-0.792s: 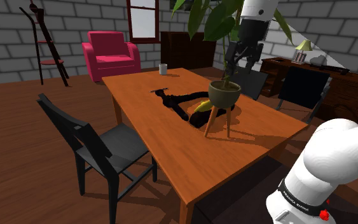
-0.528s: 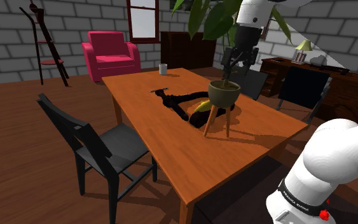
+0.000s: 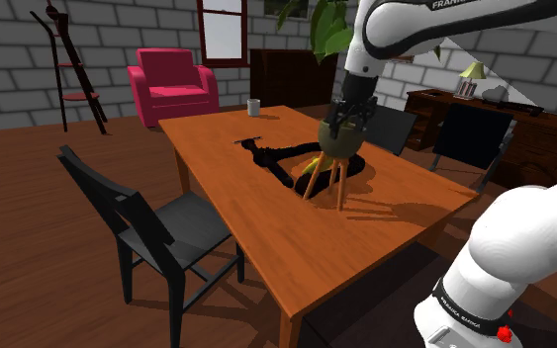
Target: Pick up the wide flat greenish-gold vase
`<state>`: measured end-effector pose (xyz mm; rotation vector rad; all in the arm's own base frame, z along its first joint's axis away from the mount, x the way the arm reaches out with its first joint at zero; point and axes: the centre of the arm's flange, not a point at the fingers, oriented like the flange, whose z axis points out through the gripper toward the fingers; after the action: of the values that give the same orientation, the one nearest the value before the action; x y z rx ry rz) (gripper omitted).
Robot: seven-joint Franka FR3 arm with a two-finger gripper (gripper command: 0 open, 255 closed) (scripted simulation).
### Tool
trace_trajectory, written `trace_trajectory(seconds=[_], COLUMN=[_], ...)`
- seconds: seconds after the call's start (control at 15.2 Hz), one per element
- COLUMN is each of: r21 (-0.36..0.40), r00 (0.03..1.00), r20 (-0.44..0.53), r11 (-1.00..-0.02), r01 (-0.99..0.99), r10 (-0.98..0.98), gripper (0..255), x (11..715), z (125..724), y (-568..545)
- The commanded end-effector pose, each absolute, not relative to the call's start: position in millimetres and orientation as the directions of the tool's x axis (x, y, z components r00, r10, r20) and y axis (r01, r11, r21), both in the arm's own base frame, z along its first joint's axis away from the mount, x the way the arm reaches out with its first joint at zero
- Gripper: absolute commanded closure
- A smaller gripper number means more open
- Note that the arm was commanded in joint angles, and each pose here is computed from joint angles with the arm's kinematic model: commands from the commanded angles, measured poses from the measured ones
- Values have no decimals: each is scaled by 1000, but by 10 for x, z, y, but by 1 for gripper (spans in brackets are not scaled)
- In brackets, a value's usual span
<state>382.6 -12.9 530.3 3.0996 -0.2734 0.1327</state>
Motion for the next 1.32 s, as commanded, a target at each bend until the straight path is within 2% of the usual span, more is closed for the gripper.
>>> trace_trajectory(seconds=[0.0,1.25], r21=[36,188], r00=[979,951], r20=[103,241], r11=[-983,-952], r01=[-181,-243], r10=[-176,-196], gripper=[0,0], x=[4006,5558], z=[5132,3745], y=[-199,-1187])
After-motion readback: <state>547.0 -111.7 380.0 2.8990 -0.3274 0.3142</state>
